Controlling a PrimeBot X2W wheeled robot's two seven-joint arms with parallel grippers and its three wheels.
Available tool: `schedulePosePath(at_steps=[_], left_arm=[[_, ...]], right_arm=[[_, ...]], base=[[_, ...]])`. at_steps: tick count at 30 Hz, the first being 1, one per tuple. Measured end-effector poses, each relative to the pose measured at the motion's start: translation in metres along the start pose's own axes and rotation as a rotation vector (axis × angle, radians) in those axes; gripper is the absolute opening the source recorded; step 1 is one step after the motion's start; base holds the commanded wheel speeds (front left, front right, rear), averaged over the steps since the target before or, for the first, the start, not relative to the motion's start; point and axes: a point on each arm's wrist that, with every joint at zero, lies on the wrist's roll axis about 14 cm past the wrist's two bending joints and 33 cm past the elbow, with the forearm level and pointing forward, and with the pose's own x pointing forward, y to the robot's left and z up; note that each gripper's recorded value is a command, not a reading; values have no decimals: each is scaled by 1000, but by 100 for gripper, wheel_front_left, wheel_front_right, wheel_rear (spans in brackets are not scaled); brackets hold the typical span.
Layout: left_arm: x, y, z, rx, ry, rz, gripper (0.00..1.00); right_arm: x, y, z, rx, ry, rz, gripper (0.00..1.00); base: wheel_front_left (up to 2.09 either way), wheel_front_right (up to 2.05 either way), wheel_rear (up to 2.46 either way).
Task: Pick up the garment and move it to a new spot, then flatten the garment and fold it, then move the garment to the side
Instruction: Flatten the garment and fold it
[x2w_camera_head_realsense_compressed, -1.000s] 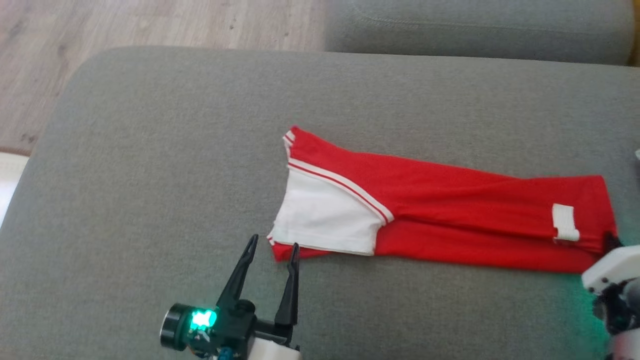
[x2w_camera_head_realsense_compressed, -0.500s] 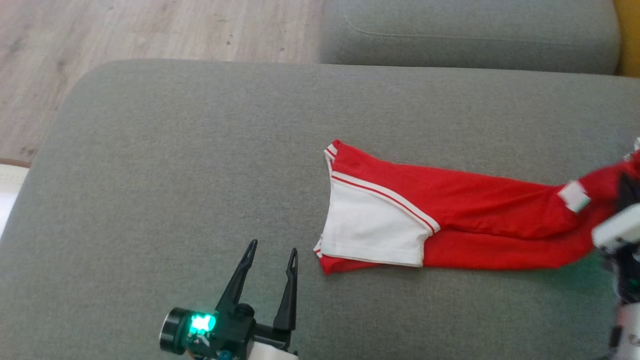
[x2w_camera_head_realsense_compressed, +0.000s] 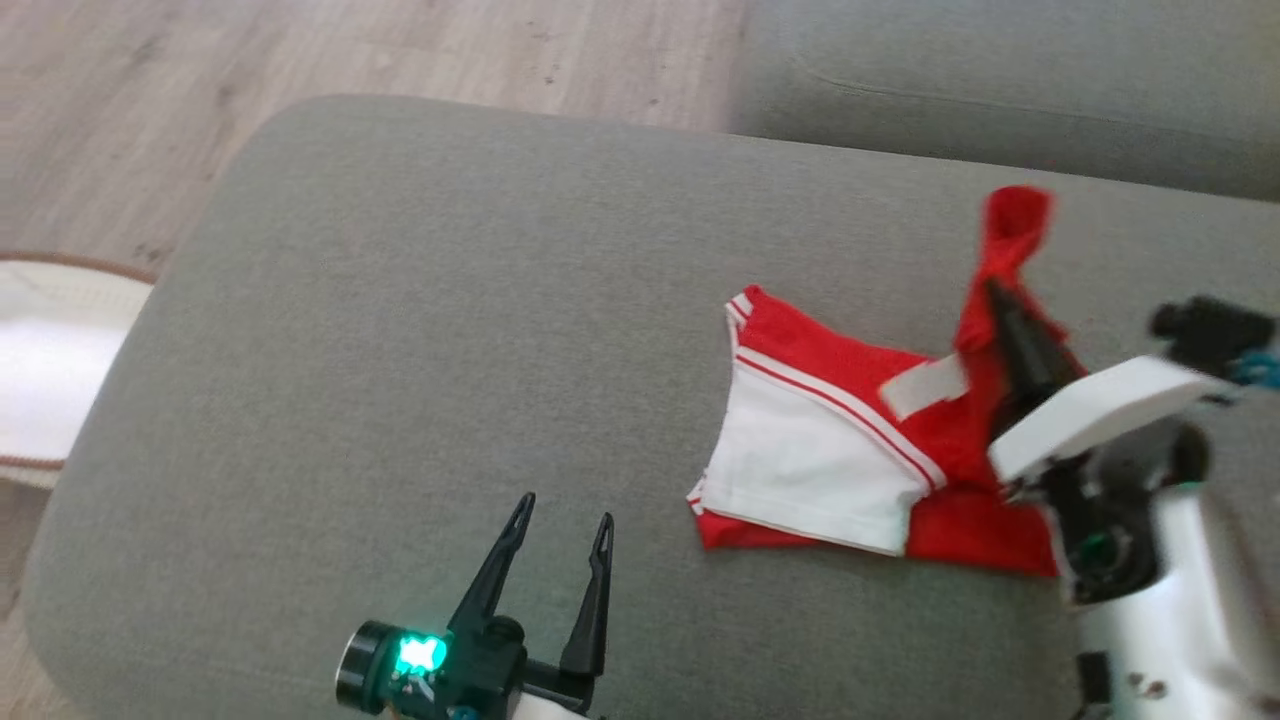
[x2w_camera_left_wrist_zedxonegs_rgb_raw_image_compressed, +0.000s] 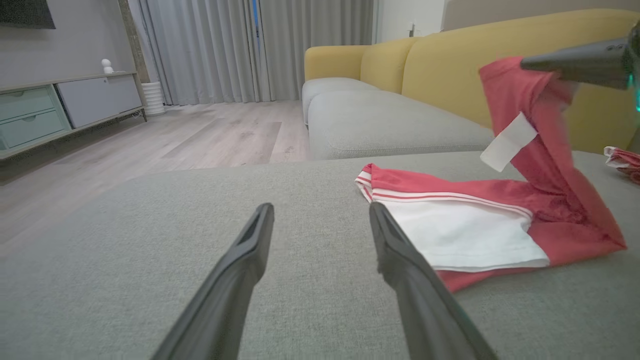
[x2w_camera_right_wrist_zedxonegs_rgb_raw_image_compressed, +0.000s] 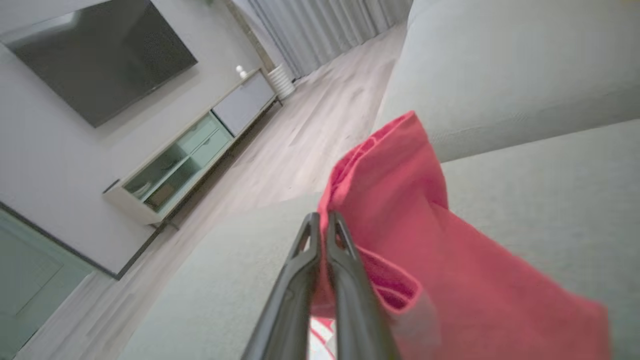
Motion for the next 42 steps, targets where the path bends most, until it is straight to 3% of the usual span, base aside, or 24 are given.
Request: schedulePosePath(at_steps=[7,12,13,14,15,16,22,28,32,35,42], left_arm=[[-6,11,0,-16,1,48,100],[-7,18,0,-25,1,79,100],[-7,19,0,-20,1,81,100],[-7,20,0,-17,3,84,100],[-6,20,0,-18,4,81,100],[-6,20,-1,-20,6,81,100],[-1,20,1,-16,1,81,100],[7,21,7,-65,-21,91,100],[7,16,7,-113,-19,83,100],[8,7,8,-121,-21,53,100],[7,-6,23,-113,-75,7,100]], right_arm=[[14,51,-66,-7,174,147,0],[17,62,-103,-11,280,179,0],[18,63,-109,-9,296,185,8],[19,65,-114,-13,308,191,25],[20,68,-116,-8,311,198,52],[22,71,-117,-4,311,209,100],[29,83,-92,-1,200,243,100],[16,66,-31,-224,-65,195,100],[-15,40,-5,-247,-201,123,100],[-45,7,-1,-323,-249,39,100],[-117,-59,-5,-356,-324,-204,100]], base=[[0,0,0],[0,0,0],[0,0,0],[0,0,0],[0,0,0],[0,0,0],[0,0,0],[0,0,0],[0,0,0],[0,0,0],[0,0,0]])
